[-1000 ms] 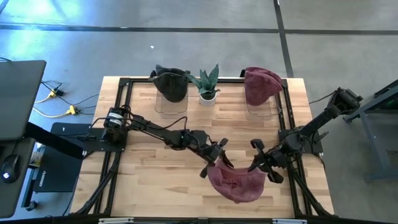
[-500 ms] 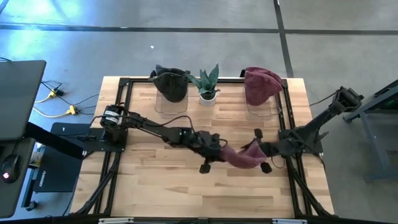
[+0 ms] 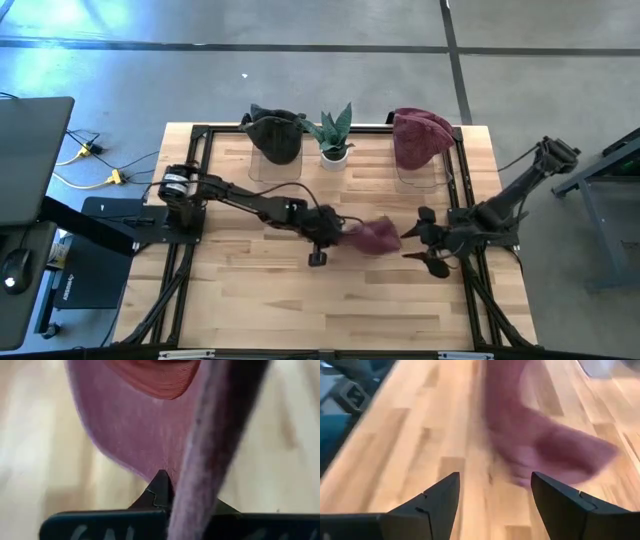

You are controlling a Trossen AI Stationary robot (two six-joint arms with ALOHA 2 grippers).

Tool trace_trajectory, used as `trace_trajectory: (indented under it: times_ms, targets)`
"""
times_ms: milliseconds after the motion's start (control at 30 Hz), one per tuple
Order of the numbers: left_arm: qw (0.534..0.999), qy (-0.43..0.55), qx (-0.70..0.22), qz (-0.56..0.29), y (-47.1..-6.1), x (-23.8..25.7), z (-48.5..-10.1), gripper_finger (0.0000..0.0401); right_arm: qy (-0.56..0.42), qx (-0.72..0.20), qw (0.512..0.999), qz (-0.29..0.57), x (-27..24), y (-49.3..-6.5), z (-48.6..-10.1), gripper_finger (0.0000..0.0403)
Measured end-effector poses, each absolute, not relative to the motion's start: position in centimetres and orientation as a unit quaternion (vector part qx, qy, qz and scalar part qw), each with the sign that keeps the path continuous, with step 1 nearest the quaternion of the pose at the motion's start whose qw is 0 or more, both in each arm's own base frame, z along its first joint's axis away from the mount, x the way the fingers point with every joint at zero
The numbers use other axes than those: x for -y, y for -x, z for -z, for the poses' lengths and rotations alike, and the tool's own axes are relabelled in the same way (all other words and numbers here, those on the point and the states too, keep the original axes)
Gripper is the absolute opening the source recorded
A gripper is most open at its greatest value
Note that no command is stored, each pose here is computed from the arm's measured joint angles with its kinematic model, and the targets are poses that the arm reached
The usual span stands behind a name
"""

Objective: Pick & Place hat
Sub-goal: Put the red cap into the right transparent bin

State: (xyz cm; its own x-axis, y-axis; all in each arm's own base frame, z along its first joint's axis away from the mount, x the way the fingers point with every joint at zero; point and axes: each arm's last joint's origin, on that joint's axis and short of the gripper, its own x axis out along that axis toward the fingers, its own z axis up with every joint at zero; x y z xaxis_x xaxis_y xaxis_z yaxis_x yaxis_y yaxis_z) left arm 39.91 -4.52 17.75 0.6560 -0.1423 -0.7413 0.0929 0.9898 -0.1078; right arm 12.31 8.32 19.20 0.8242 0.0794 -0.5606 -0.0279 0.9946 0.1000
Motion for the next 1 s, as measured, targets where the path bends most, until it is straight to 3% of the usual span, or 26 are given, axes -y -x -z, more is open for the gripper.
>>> trace_trajectory:
  times_ms: [233,500,700,900,1000]
  targets:
    - [0.909,0.032,-0.415,0.034,-39.2,3.2,-17.5,0.0001,-0.002,-0.251,0.964,-0.090,-9.7,-13.0,-21.3,0.0222]
    - [0.914,0.032,-0.402,0.036,-39.3,3.2,-17.7,0.0001,0.138,-0.273,0.952,-0.005,-10.5,-15.0,-20.4,0.0195]
    - [0.916,0.032,-0.399,0.037,-39.3,3.2,-17.8,0.0001,0.142,-0.262,0.954,-0.044,-11.6,-16.0,-22.9,0.0175]
    - [0.917,0.033,-0.397,0.038,-39.3,3.2,-17.8,0.0001,0.130,-0.281,0.949,0.065,-10.5,-15.8,-23.8,0.0151]
    - [0.917,0.033,-0.395,0.039,-39.4,3.2,-17.9,0.0001,0.112,-0.312,0.940,0.076,-9.9,-15.9,-23.0,0.0141]
